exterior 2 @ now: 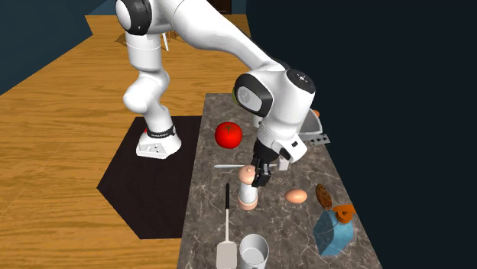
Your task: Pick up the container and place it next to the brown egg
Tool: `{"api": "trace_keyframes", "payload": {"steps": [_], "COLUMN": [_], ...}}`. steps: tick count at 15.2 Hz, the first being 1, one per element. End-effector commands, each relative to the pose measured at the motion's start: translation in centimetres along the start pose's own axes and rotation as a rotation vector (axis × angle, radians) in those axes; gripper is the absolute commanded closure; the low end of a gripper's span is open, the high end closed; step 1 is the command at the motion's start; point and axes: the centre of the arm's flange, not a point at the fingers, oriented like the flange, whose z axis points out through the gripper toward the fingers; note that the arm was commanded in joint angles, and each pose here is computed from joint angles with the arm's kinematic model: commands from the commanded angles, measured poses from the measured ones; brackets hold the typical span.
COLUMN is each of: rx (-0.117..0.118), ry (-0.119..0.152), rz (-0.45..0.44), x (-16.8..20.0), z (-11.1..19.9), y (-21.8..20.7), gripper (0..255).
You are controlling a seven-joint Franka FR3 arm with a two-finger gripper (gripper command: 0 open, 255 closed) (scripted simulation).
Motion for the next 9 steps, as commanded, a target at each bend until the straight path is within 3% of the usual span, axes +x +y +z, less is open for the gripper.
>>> {"api": "trace_keyframes", "payload": {"steps": [1,4,9], "rx": [0.001,0.001,0.001], "ry": [-0.001,-0.001,-0.001], "rz": [0.000,0.000,0.000], "x": [0.0,0.0,-0.6], "z": [0.1,0.1,-2.5], "y": [0.0,0.0,0.0], "gripper": [255,255,255]}}
